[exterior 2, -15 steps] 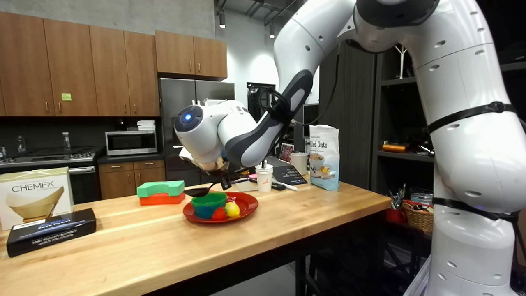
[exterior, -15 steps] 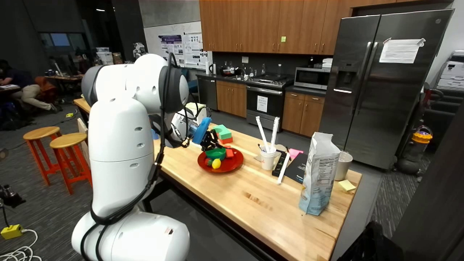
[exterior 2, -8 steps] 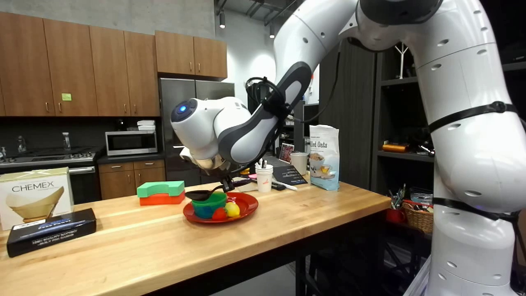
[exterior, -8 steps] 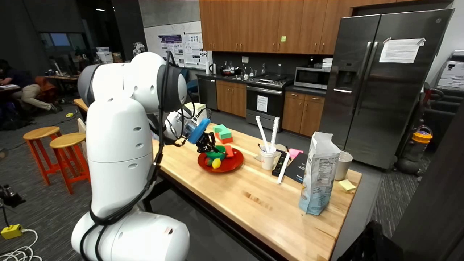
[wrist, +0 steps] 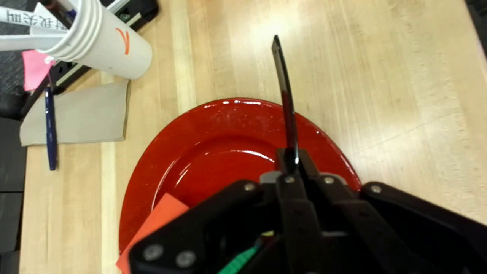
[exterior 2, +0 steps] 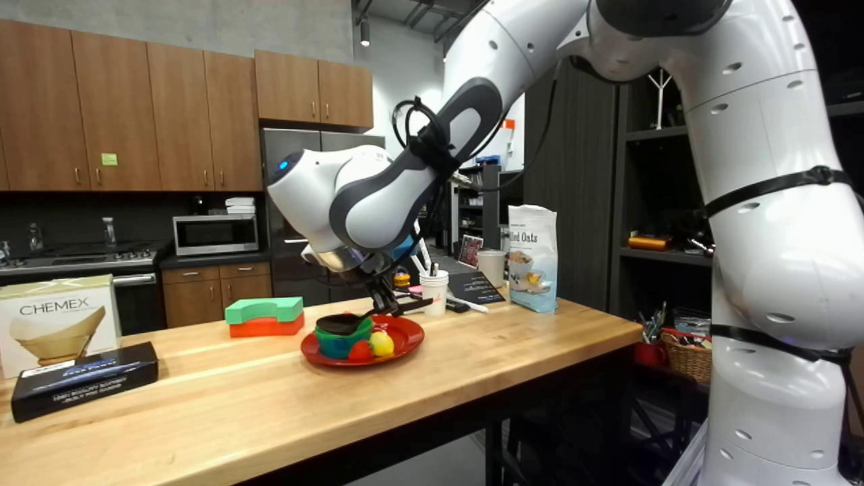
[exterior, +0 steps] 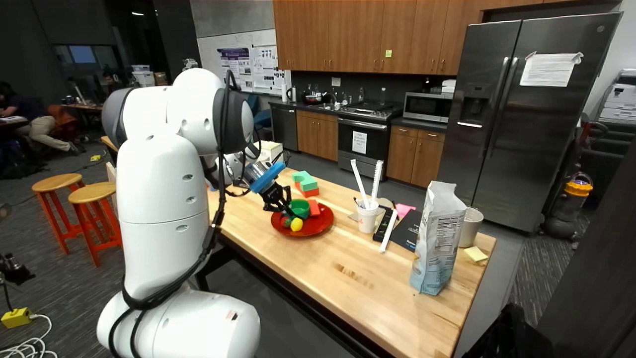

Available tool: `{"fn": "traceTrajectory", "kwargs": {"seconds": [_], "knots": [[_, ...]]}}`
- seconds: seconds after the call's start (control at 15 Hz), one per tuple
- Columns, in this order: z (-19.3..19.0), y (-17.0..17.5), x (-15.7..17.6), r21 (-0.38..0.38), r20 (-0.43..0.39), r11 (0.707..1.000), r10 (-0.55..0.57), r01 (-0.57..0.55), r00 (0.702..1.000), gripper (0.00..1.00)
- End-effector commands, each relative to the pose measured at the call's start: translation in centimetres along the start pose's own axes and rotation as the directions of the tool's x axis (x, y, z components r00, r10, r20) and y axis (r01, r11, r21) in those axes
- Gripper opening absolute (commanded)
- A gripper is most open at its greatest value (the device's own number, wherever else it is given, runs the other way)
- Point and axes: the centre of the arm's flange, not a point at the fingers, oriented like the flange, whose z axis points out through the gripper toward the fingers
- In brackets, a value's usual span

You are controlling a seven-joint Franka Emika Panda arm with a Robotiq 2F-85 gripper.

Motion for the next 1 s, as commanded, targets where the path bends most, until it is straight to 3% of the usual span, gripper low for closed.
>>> {"fn": "traceTrajectory", "kwargs": {"seconds": [0.0,0.47,0.6,0.93], "knots": [[-1.6,0.5,-0.7,0.087,0.047,0.996,-0.013,0.009,0.999,0.01],[-3.1,0.8,-0.9,0.280,0.026,0.960,-0.027,0.019,0.999,0.01],[-2.5,0.1,-0.5,0.254,0.020,0.967,-0.018,0.013,1.000,0.05],[-2.8,0.3,-0.6,0.274,0.025,0.962,-0.016,0.009,1.000,0.01]]}}
